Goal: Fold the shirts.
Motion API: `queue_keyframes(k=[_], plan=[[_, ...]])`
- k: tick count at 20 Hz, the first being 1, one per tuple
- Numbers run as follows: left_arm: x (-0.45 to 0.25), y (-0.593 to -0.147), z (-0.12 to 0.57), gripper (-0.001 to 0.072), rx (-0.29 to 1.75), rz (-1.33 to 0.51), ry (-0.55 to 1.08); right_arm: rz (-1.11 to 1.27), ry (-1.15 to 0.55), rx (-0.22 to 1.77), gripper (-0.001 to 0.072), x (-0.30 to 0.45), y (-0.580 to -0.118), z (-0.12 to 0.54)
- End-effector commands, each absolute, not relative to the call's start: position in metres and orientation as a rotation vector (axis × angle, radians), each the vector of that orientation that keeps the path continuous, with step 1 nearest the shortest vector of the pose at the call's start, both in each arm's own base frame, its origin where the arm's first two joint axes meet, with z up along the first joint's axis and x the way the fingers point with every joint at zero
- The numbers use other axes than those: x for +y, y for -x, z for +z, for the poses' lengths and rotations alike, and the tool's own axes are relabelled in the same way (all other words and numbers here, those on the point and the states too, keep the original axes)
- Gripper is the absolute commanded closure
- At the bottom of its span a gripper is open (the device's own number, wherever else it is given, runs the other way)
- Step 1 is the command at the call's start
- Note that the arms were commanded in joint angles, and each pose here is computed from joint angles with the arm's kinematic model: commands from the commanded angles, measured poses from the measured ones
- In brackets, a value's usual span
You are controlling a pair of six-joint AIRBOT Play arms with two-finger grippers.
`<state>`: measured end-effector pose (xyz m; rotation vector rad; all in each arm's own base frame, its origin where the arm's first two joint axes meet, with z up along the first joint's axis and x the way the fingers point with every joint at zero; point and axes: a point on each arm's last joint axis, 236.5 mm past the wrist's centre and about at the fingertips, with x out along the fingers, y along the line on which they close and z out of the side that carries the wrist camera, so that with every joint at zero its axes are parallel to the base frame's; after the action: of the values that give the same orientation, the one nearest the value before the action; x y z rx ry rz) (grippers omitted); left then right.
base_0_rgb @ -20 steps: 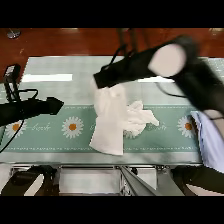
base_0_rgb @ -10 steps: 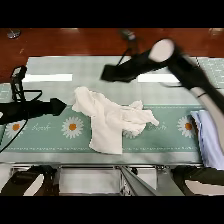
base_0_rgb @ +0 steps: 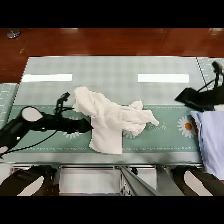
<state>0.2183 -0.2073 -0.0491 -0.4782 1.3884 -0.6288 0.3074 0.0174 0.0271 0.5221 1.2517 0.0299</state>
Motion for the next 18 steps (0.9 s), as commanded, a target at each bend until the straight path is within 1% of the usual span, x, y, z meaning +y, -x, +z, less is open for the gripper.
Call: queue_keyframes(k=[1, 4, 5, 6, 9, 13, 18], plan=[[-0.253, -0.227, -0.075, 0.0007, 1.380, -0.651, 0.461, 0.041, -0.653, 1.301, 0.0095, 0.035, -0.270, -0.019], [-0.274, -0.246, -0.077, 0.0019, 1.374, -0.659, 0.443, 0.072, -0.644, 1.326, 0.0095, 0.053, -0.263, -0.034], [-0.275, -0.252, -0.076, 0.0196, 1.375, -0.662, 0.440, 0.084, -0.631, 1.325, 0.0096, 0.060, -0.264, -0.036], [-0.275, -0.257, -0.074, 0.0698, 1.373, -0.679, 0.412, 0.092, -0.626, 1.335, 0.0095, 0.067, -0.265, -0.038], [-0.271, -0.272, -0.044, 0.0691, 1.340, -0.765, 0.372, 0.112, -0.641, 1.422, 0.0096, 0.090, -0.261, -0.058], [-0.250, -0.301, -0.002, 0.0691, 1.247, -0.775, 0.395, 0.194, -0.671, 1.498, 0.0095, 0.132, -0.259, -0.078], [-0.244, -0.305, 0.007, 0.0691, 1.229, -0.773, 0.400, 0.285, -0.706, 1.576, 0.0095, 0.179, -0.250, -0.094]])
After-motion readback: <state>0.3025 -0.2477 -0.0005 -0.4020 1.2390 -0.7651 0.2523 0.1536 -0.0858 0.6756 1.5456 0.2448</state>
